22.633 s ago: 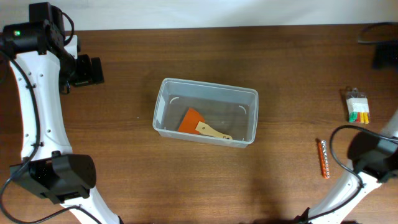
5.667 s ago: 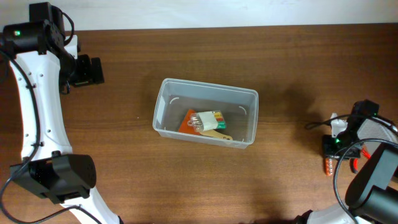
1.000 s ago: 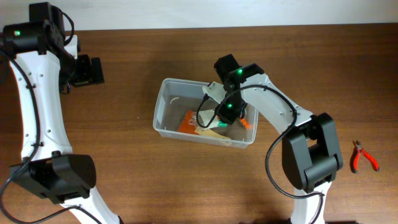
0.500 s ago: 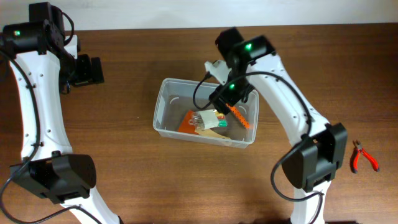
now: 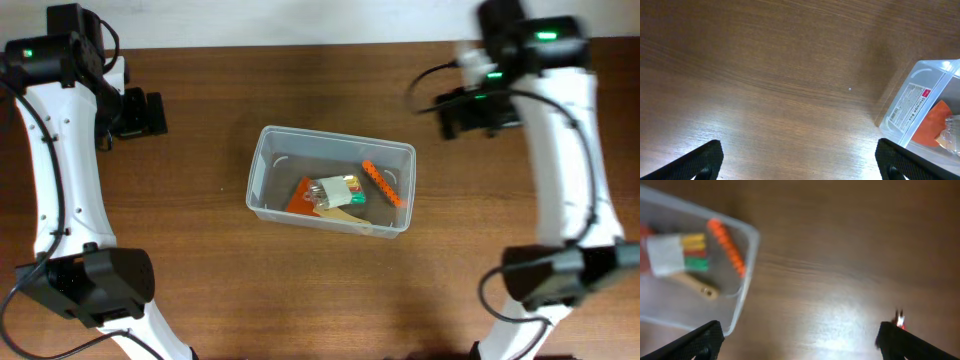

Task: Pack container
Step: 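Raise the right gripper and move it right over the red pliers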

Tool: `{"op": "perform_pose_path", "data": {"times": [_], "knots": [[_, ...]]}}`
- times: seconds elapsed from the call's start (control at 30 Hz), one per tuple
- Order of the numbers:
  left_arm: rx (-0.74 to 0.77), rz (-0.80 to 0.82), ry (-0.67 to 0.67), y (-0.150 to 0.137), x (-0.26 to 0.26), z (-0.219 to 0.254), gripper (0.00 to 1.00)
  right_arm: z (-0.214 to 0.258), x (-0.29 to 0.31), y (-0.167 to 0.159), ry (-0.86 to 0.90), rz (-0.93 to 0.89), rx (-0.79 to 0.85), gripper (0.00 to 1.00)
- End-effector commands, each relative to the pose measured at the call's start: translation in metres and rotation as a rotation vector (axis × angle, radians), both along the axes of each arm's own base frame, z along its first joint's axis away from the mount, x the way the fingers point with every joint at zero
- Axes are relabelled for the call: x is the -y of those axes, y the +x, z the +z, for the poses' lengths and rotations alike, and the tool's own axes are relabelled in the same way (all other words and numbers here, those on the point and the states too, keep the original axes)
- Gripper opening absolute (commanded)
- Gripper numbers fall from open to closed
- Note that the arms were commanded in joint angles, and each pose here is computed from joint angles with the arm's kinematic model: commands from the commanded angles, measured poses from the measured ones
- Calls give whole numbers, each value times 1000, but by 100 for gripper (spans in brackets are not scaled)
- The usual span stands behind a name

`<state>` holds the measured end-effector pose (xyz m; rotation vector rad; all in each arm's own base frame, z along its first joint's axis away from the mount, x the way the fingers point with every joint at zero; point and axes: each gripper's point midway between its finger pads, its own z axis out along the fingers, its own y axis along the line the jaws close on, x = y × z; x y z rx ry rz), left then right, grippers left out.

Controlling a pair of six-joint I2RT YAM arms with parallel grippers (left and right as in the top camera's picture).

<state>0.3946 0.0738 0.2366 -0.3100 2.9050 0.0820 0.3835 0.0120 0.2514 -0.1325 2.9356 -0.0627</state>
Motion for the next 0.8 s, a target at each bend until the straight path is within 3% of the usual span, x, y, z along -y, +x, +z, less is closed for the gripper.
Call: {"op": "perform_pose_path", "data": {"times": [0.0, 0.17, 0.47, 0.6, 0.77], "knots": [[11, -4, 12, 0, -4, 4, 99, 37, 35, -28, 101, -220, 91, 99], [10, -4, 12, 0, -4, 4, 99, 31, 106, -78, 90, -459, 59, 99], [10, -4, 12, 0, -4, 4, 99, -54, 175, -166, 191, -826, -247, 99], [10, -4, 12, 0, -4, 4, 99, -89, 188, -185, 216, -835, -294, 99], [10, -4, 12, 0, -4, 4, 99, -116, 202, -183, 181, -745, -263, 99]]}}
